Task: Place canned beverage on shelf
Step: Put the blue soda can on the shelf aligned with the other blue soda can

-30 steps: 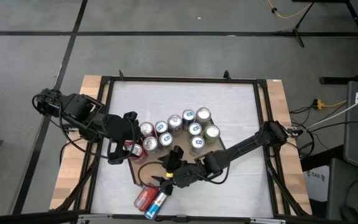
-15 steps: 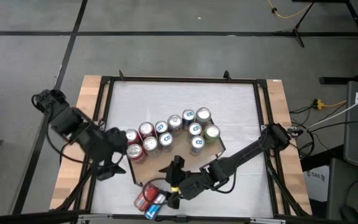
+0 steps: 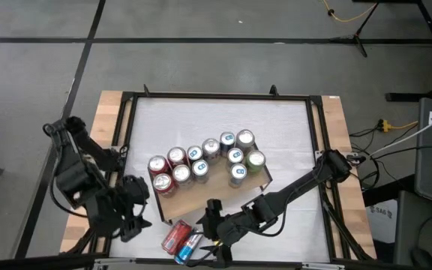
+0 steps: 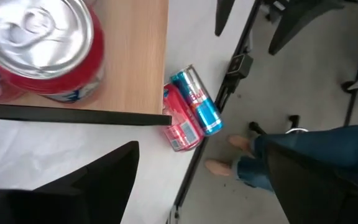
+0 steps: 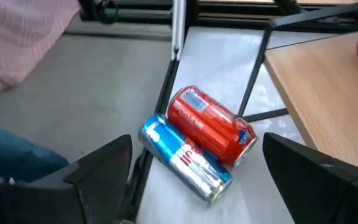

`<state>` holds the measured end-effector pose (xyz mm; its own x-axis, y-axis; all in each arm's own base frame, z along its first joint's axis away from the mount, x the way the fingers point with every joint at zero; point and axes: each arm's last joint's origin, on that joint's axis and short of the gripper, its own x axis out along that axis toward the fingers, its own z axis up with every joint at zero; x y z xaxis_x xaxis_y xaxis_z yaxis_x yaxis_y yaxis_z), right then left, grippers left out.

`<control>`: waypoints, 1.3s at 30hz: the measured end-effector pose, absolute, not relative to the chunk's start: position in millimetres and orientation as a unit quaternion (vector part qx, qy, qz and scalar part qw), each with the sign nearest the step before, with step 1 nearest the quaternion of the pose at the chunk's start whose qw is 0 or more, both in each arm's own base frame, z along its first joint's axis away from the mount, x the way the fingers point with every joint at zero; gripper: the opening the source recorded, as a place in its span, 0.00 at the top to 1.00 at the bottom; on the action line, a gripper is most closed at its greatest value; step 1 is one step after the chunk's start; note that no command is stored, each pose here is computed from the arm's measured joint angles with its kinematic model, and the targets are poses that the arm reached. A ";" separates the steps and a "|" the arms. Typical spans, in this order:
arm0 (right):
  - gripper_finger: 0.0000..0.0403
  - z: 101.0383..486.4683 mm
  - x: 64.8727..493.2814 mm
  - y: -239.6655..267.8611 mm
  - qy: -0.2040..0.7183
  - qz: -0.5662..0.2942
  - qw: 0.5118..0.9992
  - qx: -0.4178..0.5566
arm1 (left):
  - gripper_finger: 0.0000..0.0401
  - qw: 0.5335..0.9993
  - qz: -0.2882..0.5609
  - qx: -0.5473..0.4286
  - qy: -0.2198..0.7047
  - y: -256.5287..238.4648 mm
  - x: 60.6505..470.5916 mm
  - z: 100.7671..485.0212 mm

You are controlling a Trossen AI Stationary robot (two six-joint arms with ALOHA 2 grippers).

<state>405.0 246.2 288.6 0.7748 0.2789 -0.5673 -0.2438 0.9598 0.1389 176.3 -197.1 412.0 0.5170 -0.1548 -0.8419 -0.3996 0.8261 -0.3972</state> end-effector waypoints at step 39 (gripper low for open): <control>0.13 189.8 434.5 264.2 0.348 0.175 0.913 -0.124 | 0.17 0.822 0.093 -0.260 0.498 -227.1 199.4 383.9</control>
<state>434.5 264.2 189.8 0.6967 0.2335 -0.6783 -0.4060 0.9079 -0.1046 199.4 -227.1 383.9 0.4859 -0.1059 -0.8675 -0.4120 0.8477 -0.3343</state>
